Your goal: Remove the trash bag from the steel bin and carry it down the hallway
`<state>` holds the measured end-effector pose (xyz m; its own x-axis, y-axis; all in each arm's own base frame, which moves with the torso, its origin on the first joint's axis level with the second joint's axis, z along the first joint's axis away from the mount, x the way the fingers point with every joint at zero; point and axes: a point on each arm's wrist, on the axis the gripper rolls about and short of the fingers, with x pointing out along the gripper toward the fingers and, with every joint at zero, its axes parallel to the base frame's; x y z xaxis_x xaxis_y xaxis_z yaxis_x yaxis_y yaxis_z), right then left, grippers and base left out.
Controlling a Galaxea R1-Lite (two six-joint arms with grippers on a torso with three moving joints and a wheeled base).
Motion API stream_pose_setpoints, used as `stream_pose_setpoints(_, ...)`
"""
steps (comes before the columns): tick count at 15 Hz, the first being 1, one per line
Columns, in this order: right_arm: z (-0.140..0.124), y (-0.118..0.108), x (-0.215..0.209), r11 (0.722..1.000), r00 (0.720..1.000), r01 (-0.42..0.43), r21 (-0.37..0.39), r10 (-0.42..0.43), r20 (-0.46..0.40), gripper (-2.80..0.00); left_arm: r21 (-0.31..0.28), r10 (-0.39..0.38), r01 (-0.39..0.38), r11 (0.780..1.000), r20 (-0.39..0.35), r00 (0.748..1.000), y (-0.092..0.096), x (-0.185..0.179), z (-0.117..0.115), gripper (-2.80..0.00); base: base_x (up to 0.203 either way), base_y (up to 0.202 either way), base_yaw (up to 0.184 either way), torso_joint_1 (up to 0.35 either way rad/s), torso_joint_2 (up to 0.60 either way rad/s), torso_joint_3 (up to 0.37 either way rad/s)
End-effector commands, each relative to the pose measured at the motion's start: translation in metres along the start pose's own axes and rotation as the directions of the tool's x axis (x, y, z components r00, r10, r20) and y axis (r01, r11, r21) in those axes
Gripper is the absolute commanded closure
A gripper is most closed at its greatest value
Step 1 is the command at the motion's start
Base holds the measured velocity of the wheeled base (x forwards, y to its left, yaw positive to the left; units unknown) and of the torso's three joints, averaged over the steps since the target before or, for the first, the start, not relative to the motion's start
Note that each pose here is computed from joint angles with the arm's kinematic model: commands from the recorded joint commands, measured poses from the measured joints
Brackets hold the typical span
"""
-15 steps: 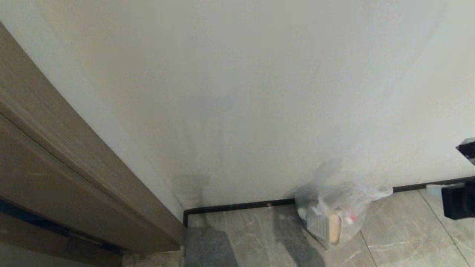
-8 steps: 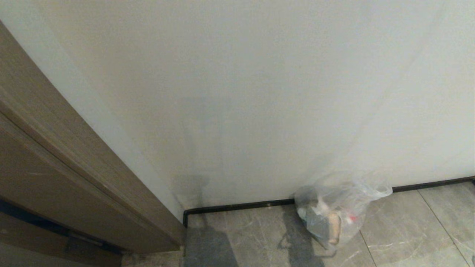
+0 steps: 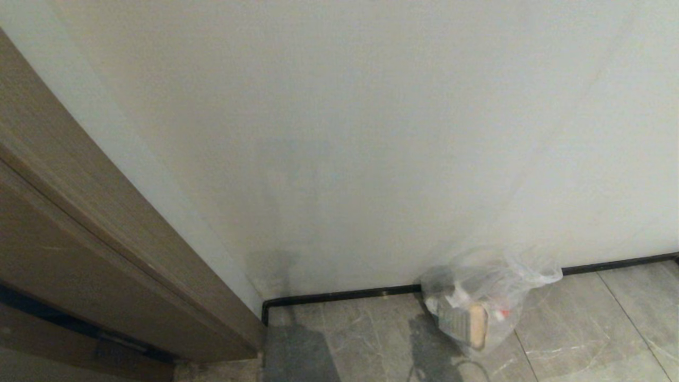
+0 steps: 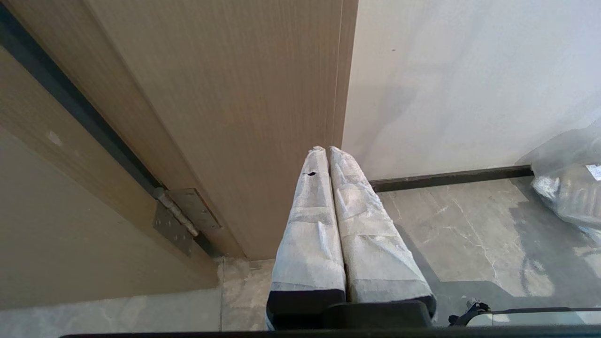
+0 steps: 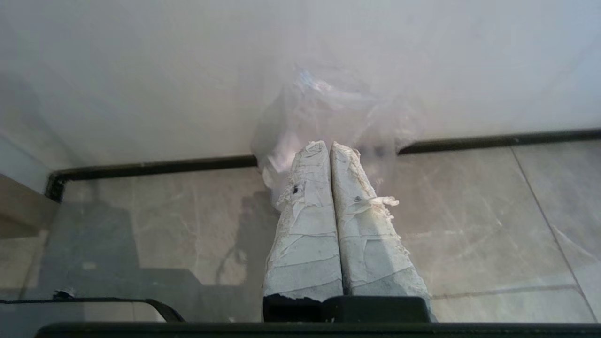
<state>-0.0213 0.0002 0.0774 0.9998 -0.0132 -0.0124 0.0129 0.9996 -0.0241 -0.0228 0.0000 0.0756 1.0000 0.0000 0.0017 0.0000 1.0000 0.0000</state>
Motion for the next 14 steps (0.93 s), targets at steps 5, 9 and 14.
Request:
stream_pose_setpoints(5, -0.0011, 0.0, -0.0016, 1.0, 1.0, 0.0, 0.0, 0.0, 0.022, 0.0, 0.0, 0.0, 0.0, 1.0, 0.0, 1.0, 0.0, 0.0, 0.0, 0.0, 0.0, 0.0, 0.0, 0.0, 0.0, 0.0)
stream_pose_setpoints(9, -0.0011, 0.0, -0.0016, 1.0, 1.0, 0.0, 0.0, 0.0, 0.022, 0.0, 0.006, 0.0, 0.0, 1.0, -0.005, 1.0, 0.0, -0.0001, -0.0001, 0.0, 0.0, 0.0, 0.0, 0.0, 0.0, 0.0)
stream_pose_setpoints(14, -0.0011, 0.0, -0.0016, 1.0, 1.0, 0.0, 0.0, 0.0, 0.022, 0.0, -0.002, 0.002, -0.002, 1.0, -0.003, 1.0, 0.0, 0.0, -0.0003, 0.0, 0.0, 0.0, 0.0, 0.001, 0.0, 0.064)
